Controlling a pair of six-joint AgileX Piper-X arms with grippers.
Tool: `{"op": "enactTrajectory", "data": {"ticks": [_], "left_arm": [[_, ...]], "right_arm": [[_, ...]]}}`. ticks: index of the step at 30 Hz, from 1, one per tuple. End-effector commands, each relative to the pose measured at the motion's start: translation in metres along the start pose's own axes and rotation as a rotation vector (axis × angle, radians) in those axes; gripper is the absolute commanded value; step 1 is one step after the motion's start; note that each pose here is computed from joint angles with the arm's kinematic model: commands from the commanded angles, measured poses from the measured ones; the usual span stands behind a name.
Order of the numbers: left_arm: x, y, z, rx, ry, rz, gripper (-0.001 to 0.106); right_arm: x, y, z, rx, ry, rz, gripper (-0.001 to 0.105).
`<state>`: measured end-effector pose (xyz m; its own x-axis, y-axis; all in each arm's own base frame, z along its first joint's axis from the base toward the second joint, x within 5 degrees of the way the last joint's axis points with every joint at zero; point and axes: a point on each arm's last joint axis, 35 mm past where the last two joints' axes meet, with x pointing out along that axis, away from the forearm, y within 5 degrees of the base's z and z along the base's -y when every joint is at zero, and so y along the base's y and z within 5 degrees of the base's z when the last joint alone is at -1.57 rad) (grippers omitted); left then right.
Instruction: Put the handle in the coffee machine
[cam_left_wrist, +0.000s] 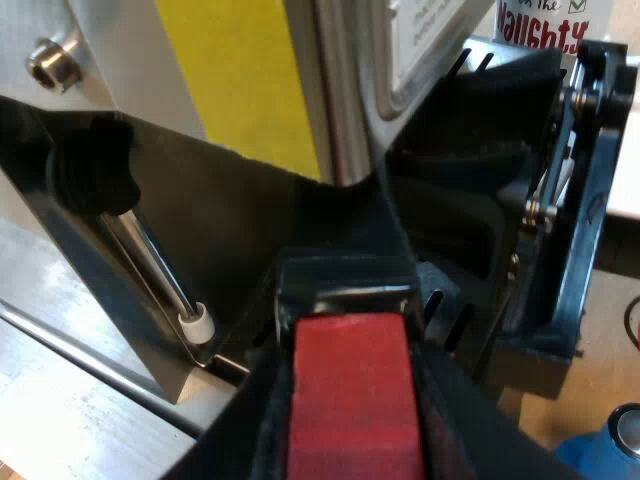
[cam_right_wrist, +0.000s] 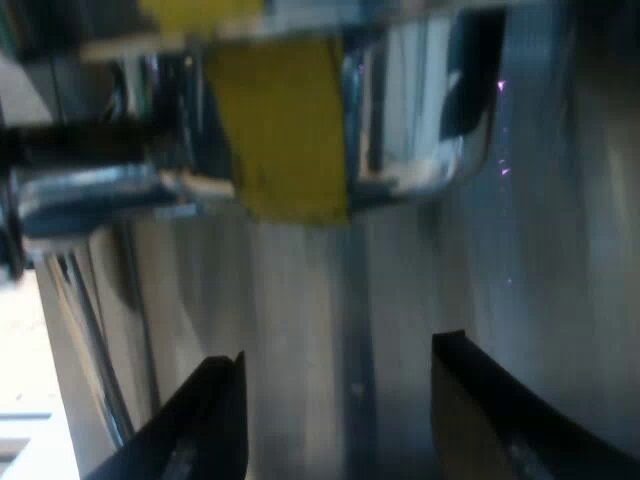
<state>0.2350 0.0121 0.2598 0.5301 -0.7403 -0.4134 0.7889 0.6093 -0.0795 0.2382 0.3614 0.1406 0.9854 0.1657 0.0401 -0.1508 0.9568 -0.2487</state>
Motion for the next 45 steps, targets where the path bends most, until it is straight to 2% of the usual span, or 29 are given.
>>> {"op": "enactTrajectory", "data": {"ticks": [1, 5, 9, 11, 16, 19, 24, 39, 45], "left_arm": [[-0.005, -0.003, 0.017, 0.081, -0.103, -0.066, 0.0], [-0.005, -0.003, 0.017, 0.081, -0.103, -0.066, 0.0], [-0.005, -0.003, 0.017, 0.081, -0.103, -0.066, 0.0], [-0.005, -0.003, 0.017, 0.081, -0.103, -0.066, 0.0], [-0.005, -0.003, 0.017, 0.081, -0.102, -0.064, 0.0], [-0.005, -0.003, 0.017, 0.081, -0.099, -0.06, 0.0], [-0.005, -0.003, 0.017, 0.081, -0.099, -0.06, 0.0], [-0.004, -0.003, 0.016, 0.078, -0.098, -0.062, 0.0], [-0.004, -0.005, 0.013, 0.048, -0.083, -0.072, 0.0]], "right_arm": [[0.004, -0.004, 0.005, 0.018, -0.026, -0.02, 0.044], [0.01, -0.01, 0.007, 0.035, -0.054, -0.03, 0.044], [0.012, -0.01, 0.012, -0.018, -0.098, 0.017, 0.044], [0.012, -0.01, 0.013, -0.025, -0.101, 0.02, 0.044], [0.013, -0.013, 0.017, 0.008, -0.13, 0.004, 0.044], [0.015, -0.016, 0.018, -0.01, -0.145, -0.01, 0.044], [0.015, -0.018, 0.024, 0.025, -0.189, -0.013, 0.044], [0.014, -0.019, 0.027, 0.035, -0.222, -0.002, 0.044], [0.013, -0.021, 0.03, 0.026, -0.242, -0.014, 0.044]]}}
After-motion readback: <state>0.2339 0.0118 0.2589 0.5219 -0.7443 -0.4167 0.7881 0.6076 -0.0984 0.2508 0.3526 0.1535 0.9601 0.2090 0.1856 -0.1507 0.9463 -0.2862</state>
